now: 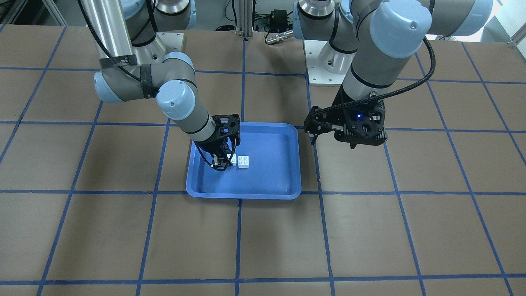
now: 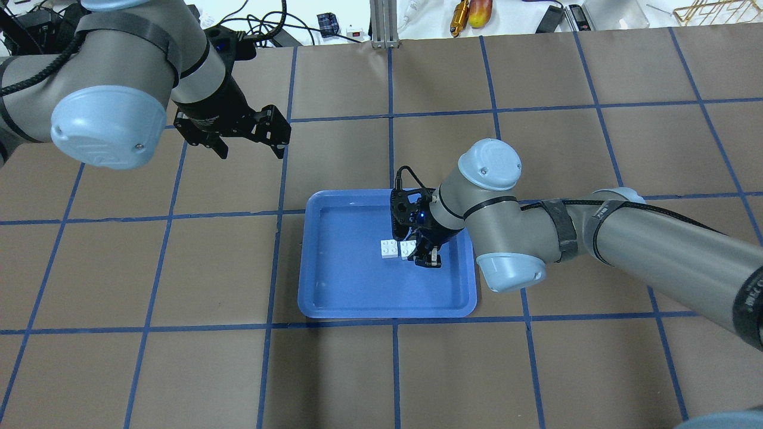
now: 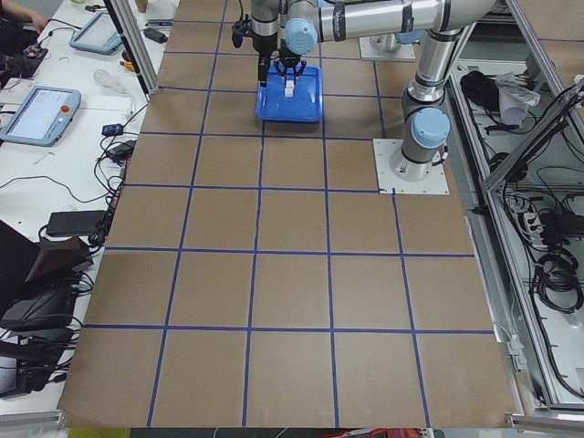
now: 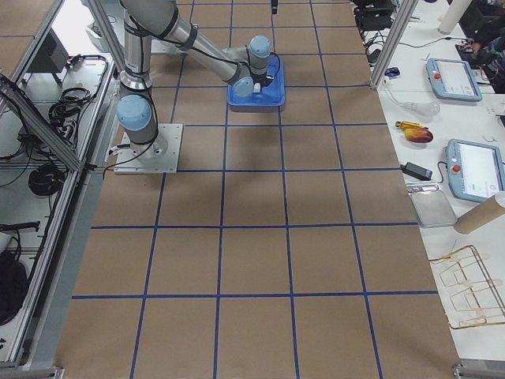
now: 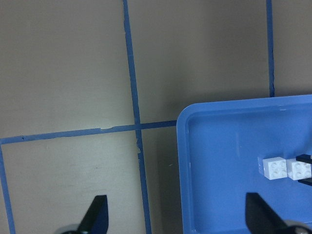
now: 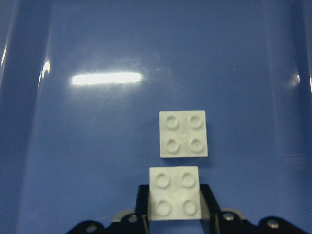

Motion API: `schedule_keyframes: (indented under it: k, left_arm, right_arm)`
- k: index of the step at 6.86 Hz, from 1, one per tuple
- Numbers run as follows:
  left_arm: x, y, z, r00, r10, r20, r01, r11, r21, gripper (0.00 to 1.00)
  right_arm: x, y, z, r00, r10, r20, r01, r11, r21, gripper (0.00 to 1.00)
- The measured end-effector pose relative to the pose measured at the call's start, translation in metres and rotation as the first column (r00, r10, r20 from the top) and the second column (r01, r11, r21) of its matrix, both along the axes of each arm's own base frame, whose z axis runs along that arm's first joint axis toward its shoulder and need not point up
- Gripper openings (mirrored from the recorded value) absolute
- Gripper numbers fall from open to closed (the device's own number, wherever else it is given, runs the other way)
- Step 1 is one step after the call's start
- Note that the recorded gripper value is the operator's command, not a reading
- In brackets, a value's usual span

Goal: Assemble white blocks and place on blue tray

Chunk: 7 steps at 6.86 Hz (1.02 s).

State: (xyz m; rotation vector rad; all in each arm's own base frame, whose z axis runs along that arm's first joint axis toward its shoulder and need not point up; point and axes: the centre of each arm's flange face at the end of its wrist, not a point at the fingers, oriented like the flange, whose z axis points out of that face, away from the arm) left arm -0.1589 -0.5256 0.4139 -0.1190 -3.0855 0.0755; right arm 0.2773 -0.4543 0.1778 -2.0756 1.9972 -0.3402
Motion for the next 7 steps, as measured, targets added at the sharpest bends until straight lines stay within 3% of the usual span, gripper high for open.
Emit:
schedule_keyframes:
  k: [5,6,7]
  left_arm:
    - [-0.0004,-0.0026,0.0027,1.000,0.001,0.000,-0.001,1.000,-0.028,1.00]
    - [-0.0007,-0.0027,0.0027,1.000,0.001,-0.001,-0.001,1.000,-0.029,1.00]
    - [-0.0003,-0.0029,0.0032,1.000,0.001,-0.002,-0.001,1.000,-0.031,1.00]
  right_arm:
    - [0.0068,0.0004,-0.0029,1.000,-0.015,0.006,0.015,1.000,-0.015,0.00]
    - [0.0076,0.0009,-0.0031,1.000,-0.014,0.006,0.014,1.000,-0.016,0.20]
    - [0.0078,0.0013,-0.0033,1.000,-0.018,0.006,0.018,1.000,-0.015,0.99]
